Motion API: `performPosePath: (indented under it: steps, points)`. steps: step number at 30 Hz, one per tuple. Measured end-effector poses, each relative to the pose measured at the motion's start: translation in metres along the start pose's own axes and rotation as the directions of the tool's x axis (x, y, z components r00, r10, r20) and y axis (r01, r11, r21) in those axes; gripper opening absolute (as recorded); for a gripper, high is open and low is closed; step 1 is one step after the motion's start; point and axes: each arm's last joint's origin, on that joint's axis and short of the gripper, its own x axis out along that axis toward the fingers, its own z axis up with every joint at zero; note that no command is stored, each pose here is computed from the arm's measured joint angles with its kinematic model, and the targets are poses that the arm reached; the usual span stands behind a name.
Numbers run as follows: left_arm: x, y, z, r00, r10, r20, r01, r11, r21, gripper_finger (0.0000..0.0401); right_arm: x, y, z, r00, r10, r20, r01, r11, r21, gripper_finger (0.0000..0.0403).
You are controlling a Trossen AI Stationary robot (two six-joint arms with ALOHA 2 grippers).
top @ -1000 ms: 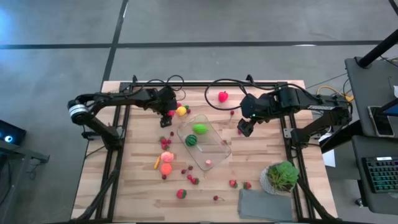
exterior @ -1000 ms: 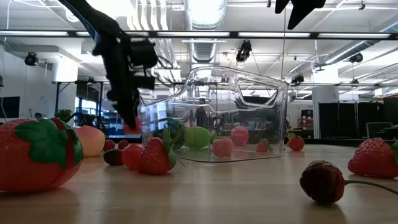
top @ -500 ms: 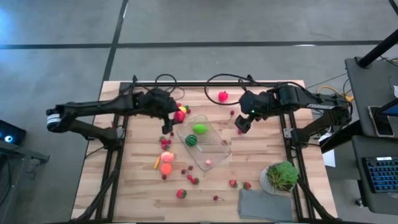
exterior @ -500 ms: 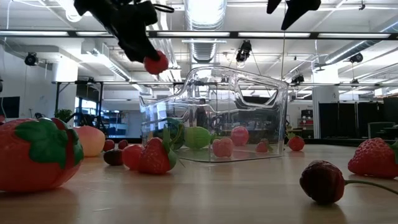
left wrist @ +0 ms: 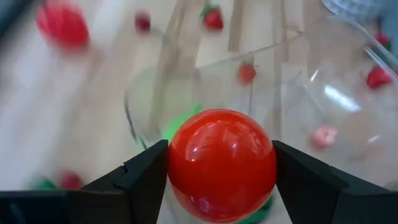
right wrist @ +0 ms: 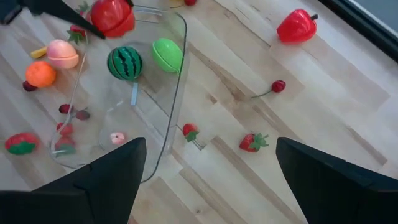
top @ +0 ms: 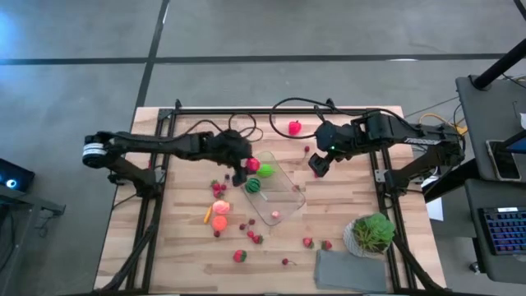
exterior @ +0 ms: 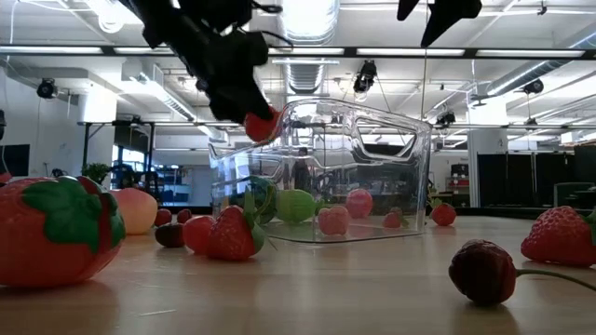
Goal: Pick and placing Produce into tupperware
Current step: Put the red tomato into the transparent bin, then put the red strawberry into the transparent bin
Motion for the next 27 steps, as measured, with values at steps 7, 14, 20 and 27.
performPosePath:
  steps: [7,14,20,27]
  points:
    - [0.022,-0.007,-0.01,0.995,-0.055,-0.083,0.054,0.998,-0.016,0.0272,0.003,0.0,-0.002,1.0,-0.006,-0.01,0.006,1.0,-0.006,0.0352]
    - [0.022,-0.011,-0.007,0.997,-0.067,-0.047,0.063,0.994,-0.091,0.0275,0.003,0.001,-0.002,1.0,-0.006,-0.009,0.006,1.0,-0.011,0.0352]
    - [0.023,-0.01,-0.006,0.999,-0.033,-0.03,0.029,0.991,-0.131,0.0275,0.003,0.001,-0.002,1.0,-0.004,-0.005,0.003,0.998,-0.066,0.0352]
    - [0.019,-0.01,-0.001,1.0,-0.018,0.008,0.019,0.992,-0.125,0.0276,0.002,0.0,0.0,0.997,-0.059,0.049,0.062,0.996,-0.064,0.0352]
